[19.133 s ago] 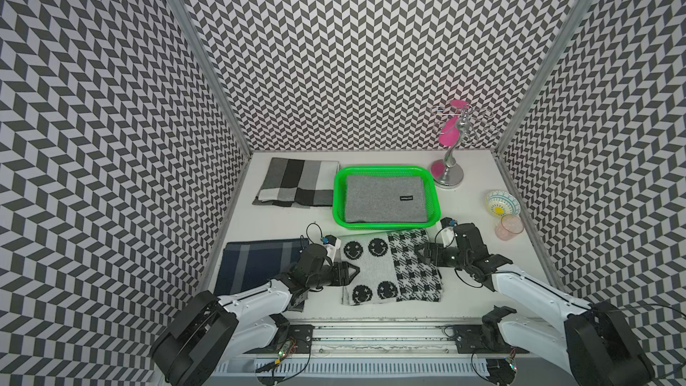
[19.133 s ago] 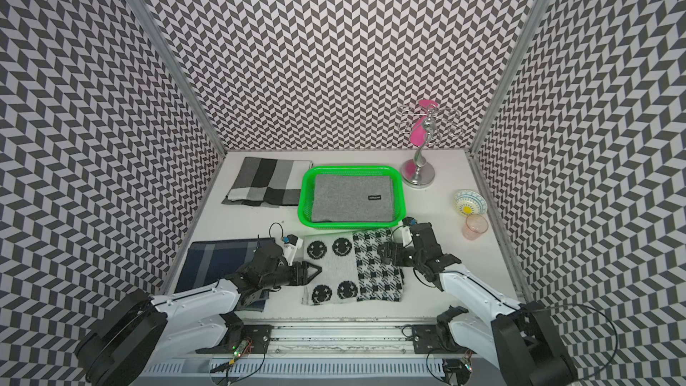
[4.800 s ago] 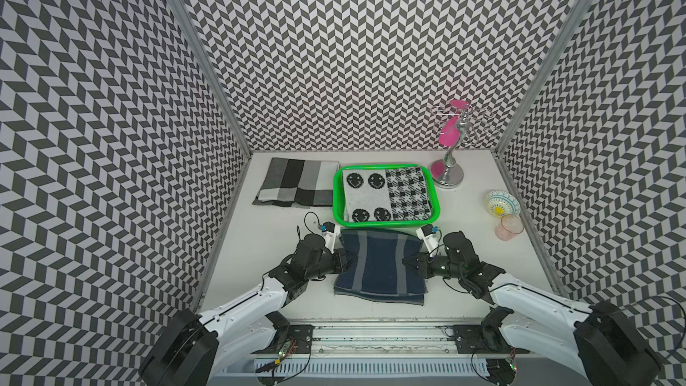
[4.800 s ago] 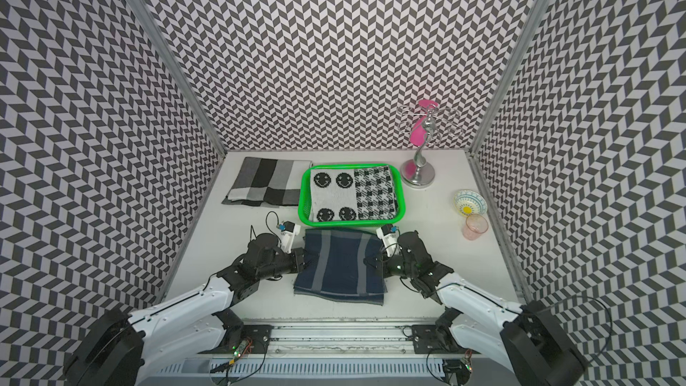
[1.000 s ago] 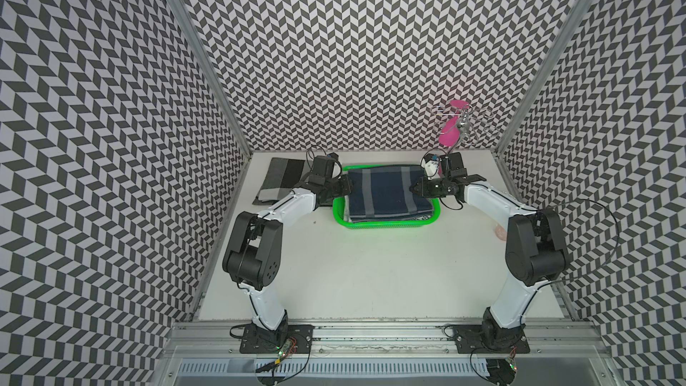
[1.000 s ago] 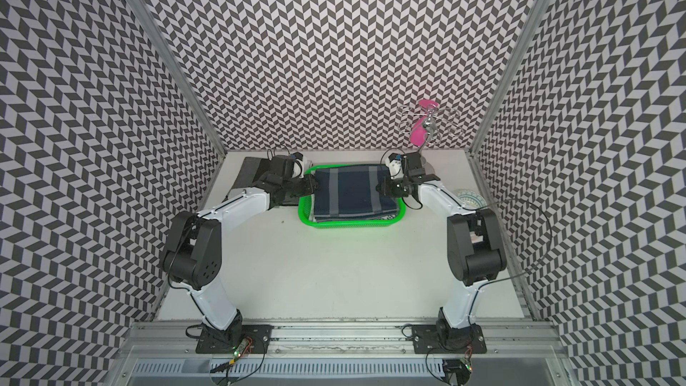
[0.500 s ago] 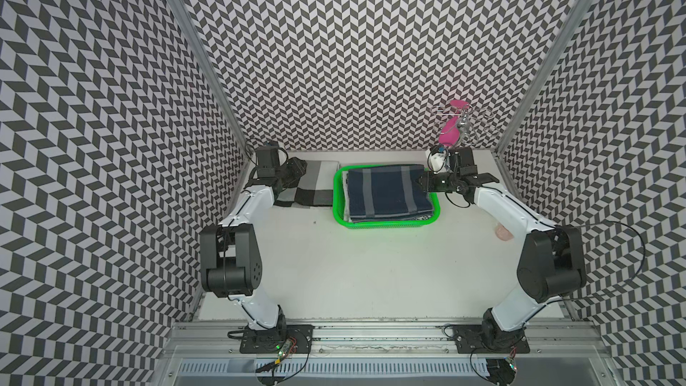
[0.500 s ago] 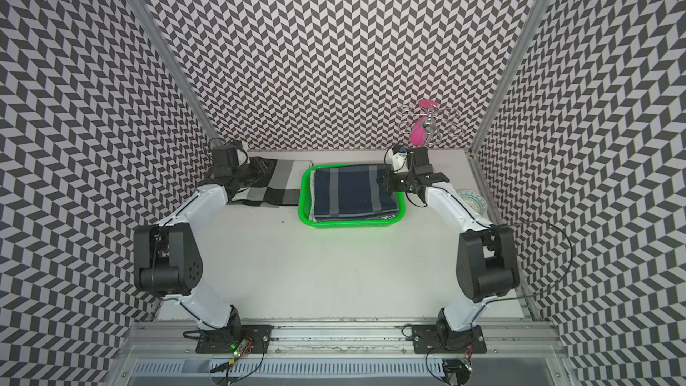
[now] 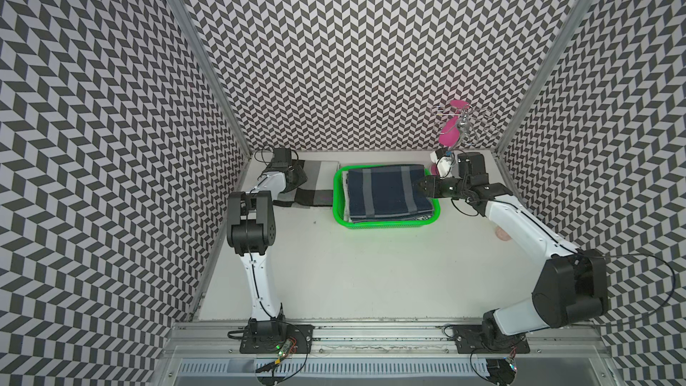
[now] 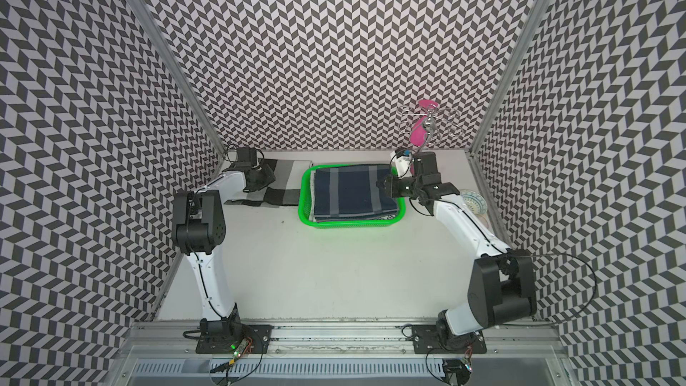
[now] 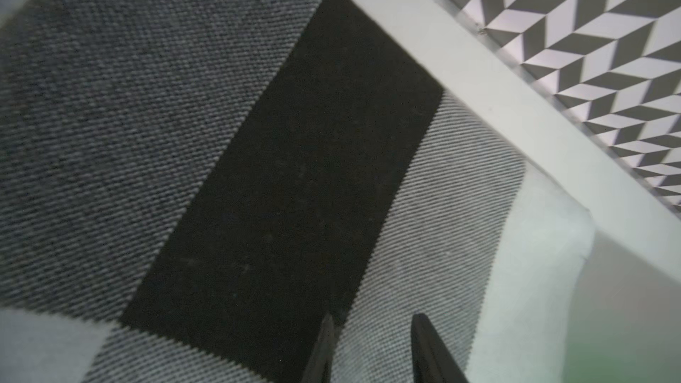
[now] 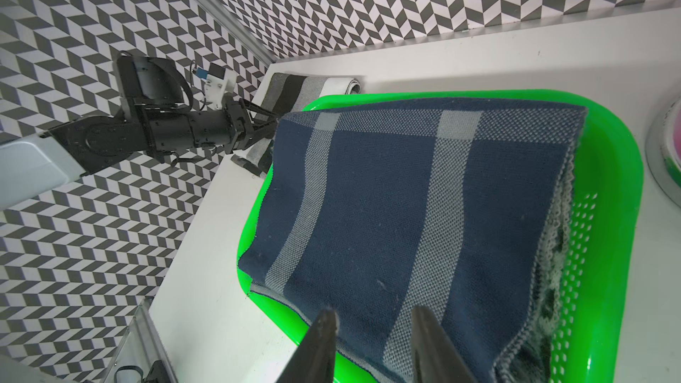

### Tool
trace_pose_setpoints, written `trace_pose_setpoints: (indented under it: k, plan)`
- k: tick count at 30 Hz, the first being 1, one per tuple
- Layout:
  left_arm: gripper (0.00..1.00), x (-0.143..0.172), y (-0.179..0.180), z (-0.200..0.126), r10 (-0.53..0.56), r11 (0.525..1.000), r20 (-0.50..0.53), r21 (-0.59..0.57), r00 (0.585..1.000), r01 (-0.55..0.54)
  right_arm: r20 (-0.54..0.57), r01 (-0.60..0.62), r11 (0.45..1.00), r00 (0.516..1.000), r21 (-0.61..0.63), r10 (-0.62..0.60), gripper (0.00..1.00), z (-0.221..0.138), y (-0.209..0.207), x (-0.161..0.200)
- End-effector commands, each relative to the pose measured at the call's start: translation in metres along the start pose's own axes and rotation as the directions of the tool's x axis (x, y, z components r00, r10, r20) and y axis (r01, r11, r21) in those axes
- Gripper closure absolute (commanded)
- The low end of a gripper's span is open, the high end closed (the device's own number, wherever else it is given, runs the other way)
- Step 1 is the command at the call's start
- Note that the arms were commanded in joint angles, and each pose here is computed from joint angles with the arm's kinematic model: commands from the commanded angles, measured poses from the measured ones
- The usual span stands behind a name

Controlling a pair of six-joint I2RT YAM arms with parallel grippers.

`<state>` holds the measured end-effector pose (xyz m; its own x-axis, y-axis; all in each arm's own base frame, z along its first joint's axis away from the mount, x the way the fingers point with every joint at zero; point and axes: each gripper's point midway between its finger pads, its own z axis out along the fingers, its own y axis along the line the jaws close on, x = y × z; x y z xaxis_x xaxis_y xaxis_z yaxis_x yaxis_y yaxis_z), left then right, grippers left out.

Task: Put the folded scarf in the basket
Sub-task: Move the scarf to the center of the board.

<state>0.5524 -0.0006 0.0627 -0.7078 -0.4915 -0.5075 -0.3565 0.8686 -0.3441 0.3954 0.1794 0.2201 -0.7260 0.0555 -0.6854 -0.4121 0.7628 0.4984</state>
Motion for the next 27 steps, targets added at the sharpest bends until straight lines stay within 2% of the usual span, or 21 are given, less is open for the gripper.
trace_pose_setpoints:
  k: [1, 4, 7, 11, 13, 16, 22, 27]
  plan:
    - [0.62, 0.021, 0.016, 0.002, 0.073, 0.985, -0.077, -0.150, 0.994, -0.084, 0.038, 0.025, 0.999, 0.999, -0.038, -0.024, 0.62, -0.004, 0.012, -0.004]
    - [0.63, 0.033, 0.021, 0.000, 0.112, 0.972, -0.138, -0.192, 0.984, -0.138, 0.032, 0.022, 0.999, 0.999, -0.048, -0.021, 0.62, -0.005, 0.014, 0.001]
    - [0.63, 0.036, 0.023, -0.006, 0.192, 0.934, -0.172, -0.271, 0.966, -0.234, 0.034, 0.024, 0.998, 0.999, -0.055, -0.022, 0.62, -0.007, 0.017, 0.004]
    - [0.66, 0.051, 0.038, -0.006, 0.259, 0.864, -0.288, -0.358, 0.922, -0.355, 0.035, 0.023, 0.996, 0.999, -0.081, -0.020, 0.62, -0.012, 0.024, 0.006]
    - [0.70, 0.064, 0.045, -0.004, 0.265, 0.852, -0.341, -0.355, 0.902, -0.385, 0.038, 0.025, 0.996, 0.999, -0.087, -0.022, 0.62, -0.014, 0.026, 0.007]
    - [0.86, 0.083, 0.053, -0.004, 0.270, 0.851, -0.378, -0.337, 0.886, -0.403, 0.035, 0.025, 0.995, 0.999, -0.097, -0.022, 0.62, -0.016, 0.029, 0.011]
    - [0.86, 0.113, 0.070, -0.021, 0.286, 0.819, -0.454, -0.342, 0.844, -0.462, 0.033, 0.036, 0.993, 0.999, -0.112, -0.033, 0.62, -0.022, 0.037, 0.020]
    - [0.84, 0.160, 0.088, -0.044, 0.290, 0.809, -0.549, -0.297, 0.784, -0.508, 0.012, 0.037, 0.990, 0.999, -0.133, -0.036, 0.62, -0.023, 0.043, 0.037]
